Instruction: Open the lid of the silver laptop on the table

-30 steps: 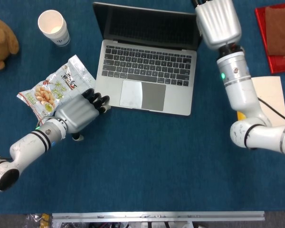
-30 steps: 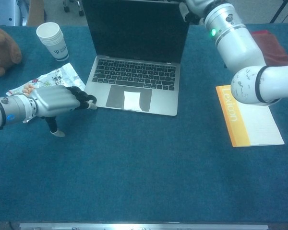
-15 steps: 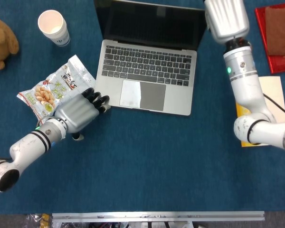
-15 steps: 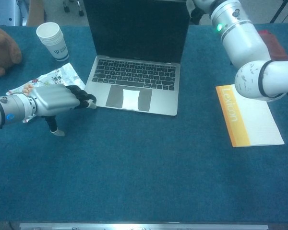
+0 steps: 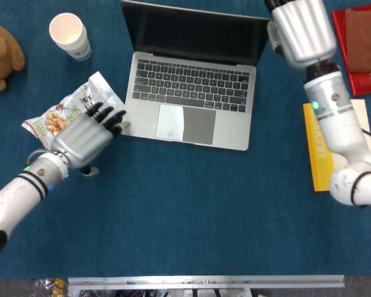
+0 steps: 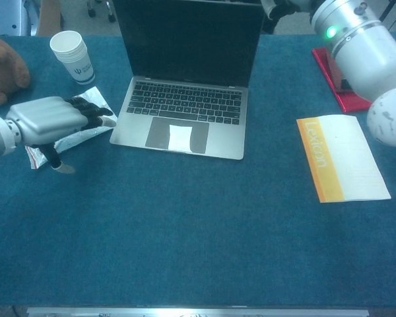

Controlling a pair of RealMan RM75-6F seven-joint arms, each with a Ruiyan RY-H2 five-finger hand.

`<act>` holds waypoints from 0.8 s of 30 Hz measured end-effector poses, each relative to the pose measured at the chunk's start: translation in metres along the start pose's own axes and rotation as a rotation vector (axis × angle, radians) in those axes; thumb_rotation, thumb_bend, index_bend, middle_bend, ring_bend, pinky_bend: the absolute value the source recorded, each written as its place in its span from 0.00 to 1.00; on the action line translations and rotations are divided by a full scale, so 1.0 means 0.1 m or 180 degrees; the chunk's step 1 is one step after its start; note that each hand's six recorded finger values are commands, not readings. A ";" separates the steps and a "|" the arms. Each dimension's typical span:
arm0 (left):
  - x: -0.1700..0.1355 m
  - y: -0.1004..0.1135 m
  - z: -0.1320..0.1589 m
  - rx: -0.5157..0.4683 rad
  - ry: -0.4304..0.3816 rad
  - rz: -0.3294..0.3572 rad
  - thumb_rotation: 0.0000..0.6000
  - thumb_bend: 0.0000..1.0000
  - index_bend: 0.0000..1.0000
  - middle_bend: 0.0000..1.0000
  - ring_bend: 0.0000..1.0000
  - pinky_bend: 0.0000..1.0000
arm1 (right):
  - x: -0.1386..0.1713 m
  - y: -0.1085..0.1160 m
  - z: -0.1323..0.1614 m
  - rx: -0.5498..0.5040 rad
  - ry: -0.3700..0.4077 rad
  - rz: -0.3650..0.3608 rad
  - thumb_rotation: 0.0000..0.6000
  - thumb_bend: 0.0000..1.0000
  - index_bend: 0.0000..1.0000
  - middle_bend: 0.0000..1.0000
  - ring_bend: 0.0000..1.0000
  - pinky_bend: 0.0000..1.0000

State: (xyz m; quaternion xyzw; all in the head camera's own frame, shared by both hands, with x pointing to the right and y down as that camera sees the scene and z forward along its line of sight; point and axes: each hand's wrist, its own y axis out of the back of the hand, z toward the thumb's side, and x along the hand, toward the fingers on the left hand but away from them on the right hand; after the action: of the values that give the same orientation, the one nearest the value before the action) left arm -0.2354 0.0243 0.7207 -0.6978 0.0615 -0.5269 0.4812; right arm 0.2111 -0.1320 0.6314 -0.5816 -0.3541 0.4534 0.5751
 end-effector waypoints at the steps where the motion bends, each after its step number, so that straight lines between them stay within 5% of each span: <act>1: -0.03 0.00 -0.04 -0.0048 0.0041 0.0016 0.85 0.15 0.02 0.00 0.00 0.00 | 0.03 0.02 -0.03 -0.0006 -0.0004 -0.0001 1.00 0.48 0.00 0.00 0.00 0.06; 14: -0.77 -0.04 -0.63 -0.0785 0.0757 0.0564 0.89 0.15 0.02 0.00 0.00 0.00 | 0.81 0.15 -0.65 0.0032 -0.0088 0.0046 1.00 0.48 0.00 0.00 0.00 0.06; 24: -1.51 -0.38 -1.12 -0.1152 0.1538 0.0962 0.91 0.15 0.02 0.00 0.00 0.00 | 1.73 0.06 -1.36 -0.0024 -0.0552 0.0173 1.00 0.48 0.00 0.00 0.00 0.06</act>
State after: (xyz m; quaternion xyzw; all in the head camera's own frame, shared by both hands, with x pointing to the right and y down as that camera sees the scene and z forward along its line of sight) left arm -0.4067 0.0660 0.6446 -0.6099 0.3691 -0.5803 0.3938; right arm 0.3964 -0.0187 0.5948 -0.5517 -0.3884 0.5162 0.5275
